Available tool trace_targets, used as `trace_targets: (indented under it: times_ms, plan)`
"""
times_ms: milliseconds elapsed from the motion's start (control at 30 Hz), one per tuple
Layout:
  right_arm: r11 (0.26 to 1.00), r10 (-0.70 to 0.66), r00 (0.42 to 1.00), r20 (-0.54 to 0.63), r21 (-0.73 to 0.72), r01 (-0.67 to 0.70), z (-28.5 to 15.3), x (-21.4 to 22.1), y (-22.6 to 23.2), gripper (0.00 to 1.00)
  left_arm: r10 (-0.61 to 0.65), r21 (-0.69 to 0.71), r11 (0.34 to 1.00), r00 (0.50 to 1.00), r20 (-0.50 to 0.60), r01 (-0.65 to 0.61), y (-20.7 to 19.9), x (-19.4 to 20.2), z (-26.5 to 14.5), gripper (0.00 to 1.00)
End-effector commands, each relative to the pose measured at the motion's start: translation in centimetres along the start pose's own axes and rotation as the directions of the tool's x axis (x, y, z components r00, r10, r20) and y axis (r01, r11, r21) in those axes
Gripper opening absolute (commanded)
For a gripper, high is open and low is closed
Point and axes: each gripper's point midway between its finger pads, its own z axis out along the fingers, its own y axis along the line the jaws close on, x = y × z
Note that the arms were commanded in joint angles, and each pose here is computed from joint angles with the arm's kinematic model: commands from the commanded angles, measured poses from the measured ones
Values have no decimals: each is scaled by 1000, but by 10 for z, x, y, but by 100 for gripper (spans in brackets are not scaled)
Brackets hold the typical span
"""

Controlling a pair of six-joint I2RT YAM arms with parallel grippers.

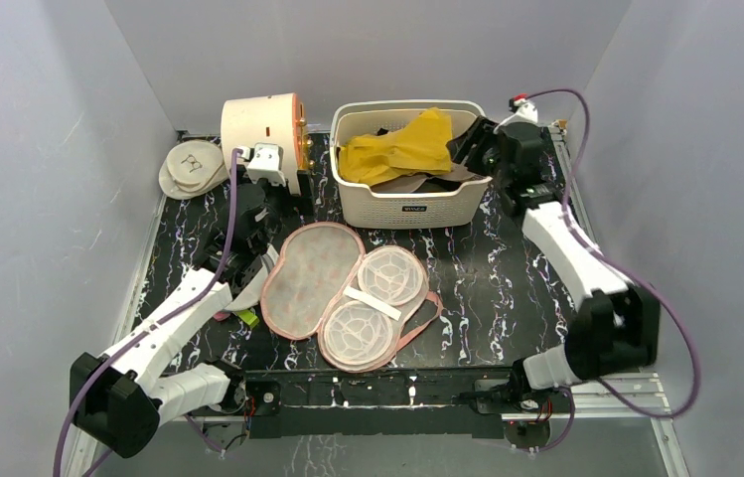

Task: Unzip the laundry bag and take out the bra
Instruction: Place the bra in the bin, then close the laundry bag at the center of the board.

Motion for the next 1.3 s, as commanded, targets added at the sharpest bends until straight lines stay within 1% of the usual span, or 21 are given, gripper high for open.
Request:
trace_targets:
  times_ms: [0,67,167,267,333,433,500,533,567,667,733,800,867,967,1167,1233,1267]
  plan:
    - [973,-85,987,138,-202,112,-76,-43,61,57,-21,15,1000,999,36,20,-5,-17,2,98]
    - [946,-136,985,108,-280,161,-97,-19,77,61,-19,16,1000,1000,24,18,-6,-12,5,98]
    - [900,-220,975,27,-379,214,-120,29,88,66,-15,18,1000,1000,1,15,-8,-4,9,98]
    - [864,-266,962,-64,-458,208,-139,87,85,72,-2,27,1000,1000,-29,3,-12,6,14,98]
    - [839,-284,952,-114,-509,189,-147,121,82,73,24,21,1000,998,-58,-22,-15,17,18,98]
    - [822,-294,945,-143,-542,174,-157,148,78,74,101,11,995,989,-109,-101,-26,34,20,98]
    - [820,-290,949,-123,-544,180,-160,149,77,75,191,48,982,970,-148,-185,-44,46,17,98]
    - [817,-290,951,-108,-545,188,-161,146,77,76,221,86,974,959,-177,-208,-54,53,13,98]
    - [814,-293,951,-95,-547,196,-162,144,78,77,227,130,971,950,-213,-203,-61,63,7,98]
    - [796,-306,950,-60,-564,221,-166,139,82,78,203,243,961,938,-281,-135,-76,82,-12,98]
    - [784,-316,947,-53,-576,230,-167,140,82,79,213,263,957,914,-346,-123,-74,96,-25,98]
    - [776,-324,945,-50,-586,235,-167,143,83,80,240,269,953,887,-396,-138,-68,109,-34,98]
    - [767,-331,942,-50,-596,238,-167,145,83,80,279,265,949,849,-448,-172,-58,126,-41,98]
    - [759,-342,939,-40,-601,251,-167,147,82,81,305,206,951,799,-519,-229,-37,145,-46,98]
    - [766,-360,933,-27,-579,279,-170,146,76,81,248,96,965,734,-632,-244,4,173,-37,98]
    - [769,-363,932,-19,-570,288,-171,144,74,81,228,79,969,711,-665,-236,9,183,-30,92]
    - [770,-364,931,-14,-568,293,-171,143,73,81,225,77,968,690,-688,-239,11,191,-26,88]
